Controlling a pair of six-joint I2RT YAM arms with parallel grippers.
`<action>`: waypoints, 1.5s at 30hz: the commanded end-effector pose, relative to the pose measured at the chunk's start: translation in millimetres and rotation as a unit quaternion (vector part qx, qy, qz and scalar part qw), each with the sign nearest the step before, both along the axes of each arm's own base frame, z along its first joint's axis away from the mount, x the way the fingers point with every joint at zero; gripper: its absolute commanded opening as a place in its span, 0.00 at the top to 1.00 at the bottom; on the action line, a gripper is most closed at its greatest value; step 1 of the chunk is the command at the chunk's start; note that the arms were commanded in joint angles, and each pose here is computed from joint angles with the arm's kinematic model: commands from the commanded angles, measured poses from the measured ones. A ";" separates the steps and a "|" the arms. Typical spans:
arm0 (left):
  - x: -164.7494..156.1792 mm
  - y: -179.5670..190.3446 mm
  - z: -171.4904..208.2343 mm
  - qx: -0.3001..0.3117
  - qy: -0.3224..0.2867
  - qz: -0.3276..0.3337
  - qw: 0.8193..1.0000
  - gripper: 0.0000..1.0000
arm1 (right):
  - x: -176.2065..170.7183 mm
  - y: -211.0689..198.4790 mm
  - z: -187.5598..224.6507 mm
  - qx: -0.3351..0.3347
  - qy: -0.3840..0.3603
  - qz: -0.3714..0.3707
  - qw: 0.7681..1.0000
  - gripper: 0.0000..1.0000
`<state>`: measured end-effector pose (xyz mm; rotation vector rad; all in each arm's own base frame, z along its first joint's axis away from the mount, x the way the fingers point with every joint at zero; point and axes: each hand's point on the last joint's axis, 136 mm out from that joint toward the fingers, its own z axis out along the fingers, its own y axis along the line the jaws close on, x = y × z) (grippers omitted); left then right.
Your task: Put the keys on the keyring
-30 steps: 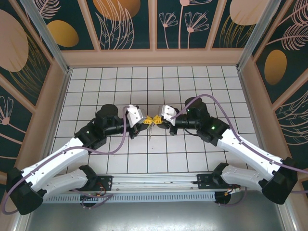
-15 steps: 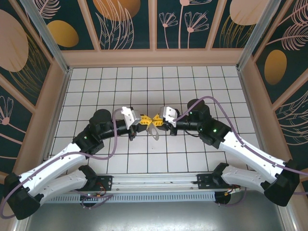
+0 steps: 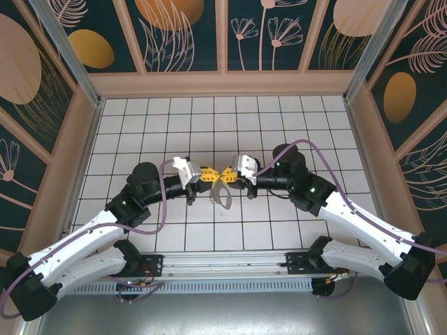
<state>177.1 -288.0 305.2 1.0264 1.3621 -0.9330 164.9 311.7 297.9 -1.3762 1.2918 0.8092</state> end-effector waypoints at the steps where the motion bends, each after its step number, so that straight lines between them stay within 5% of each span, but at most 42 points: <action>1: 5.3 0.1 8.7 -0.004 -0.006 0.016 1.000 1.00 | 7.2 -0.5 7.8 0.010 -0.018 -0.022 1.000 1.00; 9: 23.4 -7.1 -21.4 0.075 0.016 0.036 0.996 0.93 | 19.7 8.9 -10.3 -0.052 -0.025 -0.054 0.997 1.00; 22: 24.6 -14.8 -32.8 0.088 0.031 0.020 0.995 0.82 | 14.1 15.7 -14.4 -0.077 -0.020 -0.034 0.996 1.00; 28: 21.5 -15.5 -32.6 0.088 0.032 0.012 0.996 1.00 | 13.1 16.8 -17.2 -0.083 -0.019 -0.029 0.996 1.00; 32: 18.0 -13.0 -23.1 0.071 0.023 0.011 0.997 1.00 | 15.5 16.6 -14.2 -0.074 -0.016 -0.039 0.996 1.00; 40: 2.2 -6.4 0.7 0.004 0.016 -0.005 1.000 1.00 | 10.3 9.8 -5.2 -0.033 -0.016 -0.048 0.998 0.83; 45: -6.3 -1.6 16.7 -0.037 0.007 -0.014 0.999 1.00 | 4.6 8.5 2.7 -0.011 -0.017 -0.040 0.999 0.87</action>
